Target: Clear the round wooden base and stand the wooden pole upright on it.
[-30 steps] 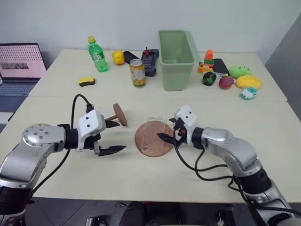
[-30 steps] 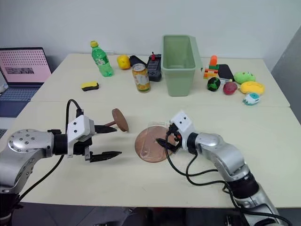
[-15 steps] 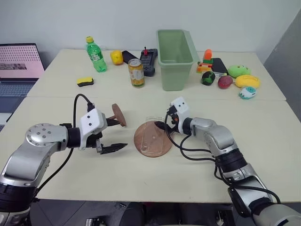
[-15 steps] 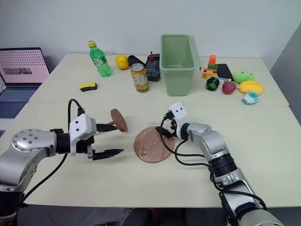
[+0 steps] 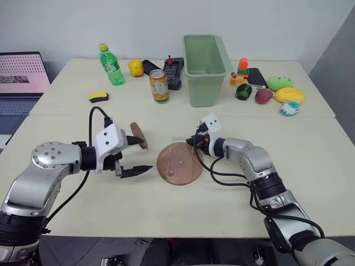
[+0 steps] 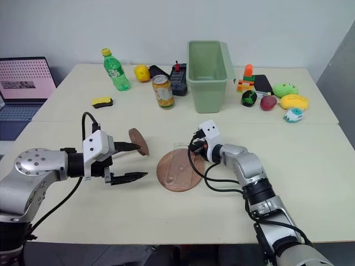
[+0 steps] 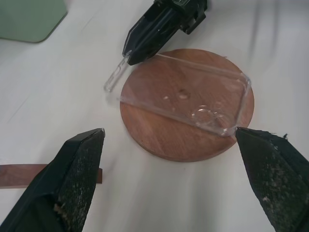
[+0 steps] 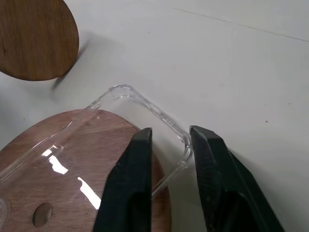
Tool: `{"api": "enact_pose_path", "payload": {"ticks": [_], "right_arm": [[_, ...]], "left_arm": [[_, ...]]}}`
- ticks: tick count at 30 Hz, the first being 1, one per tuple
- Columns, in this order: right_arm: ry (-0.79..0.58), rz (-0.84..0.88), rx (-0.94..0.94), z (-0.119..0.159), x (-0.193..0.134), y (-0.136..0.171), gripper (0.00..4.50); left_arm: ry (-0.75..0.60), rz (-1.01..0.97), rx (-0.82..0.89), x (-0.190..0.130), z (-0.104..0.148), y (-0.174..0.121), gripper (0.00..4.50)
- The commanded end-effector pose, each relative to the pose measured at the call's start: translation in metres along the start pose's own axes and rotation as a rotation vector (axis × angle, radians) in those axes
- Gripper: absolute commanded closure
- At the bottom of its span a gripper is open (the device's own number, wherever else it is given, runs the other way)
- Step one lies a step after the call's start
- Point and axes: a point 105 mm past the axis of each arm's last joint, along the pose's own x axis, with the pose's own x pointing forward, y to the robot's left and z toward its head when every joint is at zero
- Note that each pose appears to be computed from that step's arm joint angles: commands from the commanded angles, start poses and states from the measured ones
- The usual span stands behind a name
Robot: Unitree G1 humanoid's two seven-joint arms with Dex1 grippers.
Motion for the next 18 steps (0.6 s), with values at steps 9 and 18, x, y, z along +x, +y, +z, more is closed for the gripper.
{"api": "enact_pose_path", "payload": {"ticks": [9,18], "right_arm": [[-0.17,-0.024,-0.087,0.055,-0.027,0.0,4.49],[-0.163,-0.359,-0.126,0.053,-0.13,-0.068,4.49]], "left_arm": [[-0.088,-0.014,0.012,0.005,0.023,0.0,0.0],[-0.251,-0.163,0.041,0.033,0.069,-0.012,0.0]]}}
